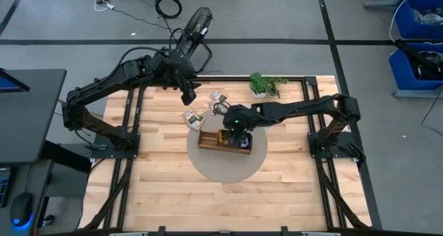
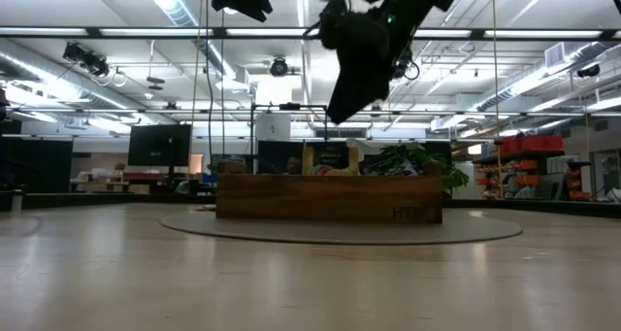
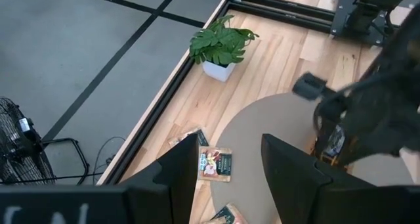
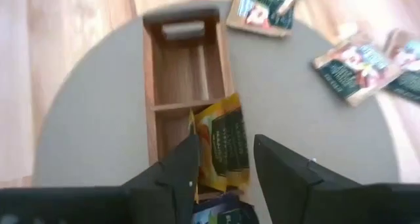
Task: Pick & Place Tea
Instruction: Put the brown tea bag into the left section of the wooden organizer
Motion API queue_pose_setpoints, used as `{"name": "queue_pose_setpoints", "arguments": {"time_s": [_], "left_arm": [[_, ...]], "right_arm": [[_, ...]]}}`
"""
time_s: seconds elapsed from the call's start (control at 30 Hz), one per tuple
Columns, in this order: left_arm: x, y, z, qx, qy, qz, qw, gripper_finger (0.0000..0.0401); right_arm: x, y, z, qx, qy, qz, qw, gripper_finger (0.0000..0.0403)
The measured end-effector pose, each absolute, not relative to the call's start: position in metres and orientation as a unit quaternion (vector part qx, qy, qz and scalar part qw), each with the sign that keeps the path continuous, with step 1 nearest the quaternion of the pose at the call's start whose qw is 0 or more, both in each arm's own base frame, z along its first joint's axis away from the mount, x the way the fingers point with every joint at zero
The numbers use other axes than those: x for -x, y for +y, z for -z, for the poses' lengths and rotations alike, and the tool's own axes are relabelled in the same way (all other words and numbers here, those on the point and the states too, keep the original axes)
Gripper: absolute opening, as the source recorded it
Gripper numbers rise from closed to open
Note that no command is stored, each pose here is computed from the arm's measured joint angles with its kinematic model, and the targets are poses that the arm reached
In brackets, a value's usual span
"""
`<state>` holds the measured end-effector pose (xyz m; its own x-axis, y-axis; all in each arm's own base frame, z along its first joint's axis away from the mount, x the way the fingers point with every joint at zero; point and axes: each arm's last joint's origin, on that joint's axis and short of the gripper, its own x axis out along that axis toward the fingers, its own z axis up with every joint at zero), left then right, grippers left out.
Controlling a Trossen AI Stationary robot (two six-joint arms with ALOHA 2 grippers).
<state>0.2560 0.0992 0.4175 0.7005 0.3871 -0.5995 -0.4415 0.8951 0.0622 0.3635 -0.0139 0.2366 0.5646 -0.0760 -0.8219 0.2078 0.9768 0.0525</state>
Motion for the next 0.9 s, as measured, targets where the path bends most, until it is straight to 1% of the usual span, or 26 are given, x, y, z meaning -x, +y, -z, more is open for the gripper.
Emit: {"name": "queue_pose_setpoints", "arguments": {"time_s": [0.2, 0.33, 0.47, 0.63, 0.73, 0.8, 0.9], "left_arm": [[-0.253, 0.099, -0.412, 0.024, 0.352, -0.228, 0.907, 0.0172], [-0.252, 0.109, -0.400, 0.085, 0.352, -0.270, 0.892, 0.0172], [-0.247, 0.125, -0.363, 0.142, 0.393, -0.308, 0.855, 0.0172], [-0.239, 0.136, -0.308, 0.238, 0.435, -0.297, 0.816, 0.0174], [-0.235, 0.140, -0.279, 0.278, 0.439, -0.300, 0.800, 0.0193], [-0.233, 0.142, -0.263, 0.300, 0.437, -0.294, 0.796, 0.0216], [-0.230, 0.143, -0.248, 0.330, 0.433, -0.292, 0.787, 0.0254]], "right_arm": [[-0.339, -0.014, -0.281, -0.081, 0.413, 0.081, 0.904, 0.0160], [-0.314, -0.014, -0.313, -0.098, 0.375, 0.098, 0.916, 0.0160], [-0.290, -0.014, -0.338, -0.107, 0.342, 0.125, 0.925, 0.0160], [-0.274, -0.016, -0.355, -0.101, 0.309, 0.154, 0.933, 0.0160], [-0.272, -0.016, -0.357, -0.100, 0.304, 0.156, 0.934, 0.0160], [-0.272, -0.016, -0.356, -0.099, 0.308, 0.156, 0.933, 0.0160], [-0.275, -0.016, -0.354, -0.094, 0.311, 0.154, 0.933, 0.0160]]}}
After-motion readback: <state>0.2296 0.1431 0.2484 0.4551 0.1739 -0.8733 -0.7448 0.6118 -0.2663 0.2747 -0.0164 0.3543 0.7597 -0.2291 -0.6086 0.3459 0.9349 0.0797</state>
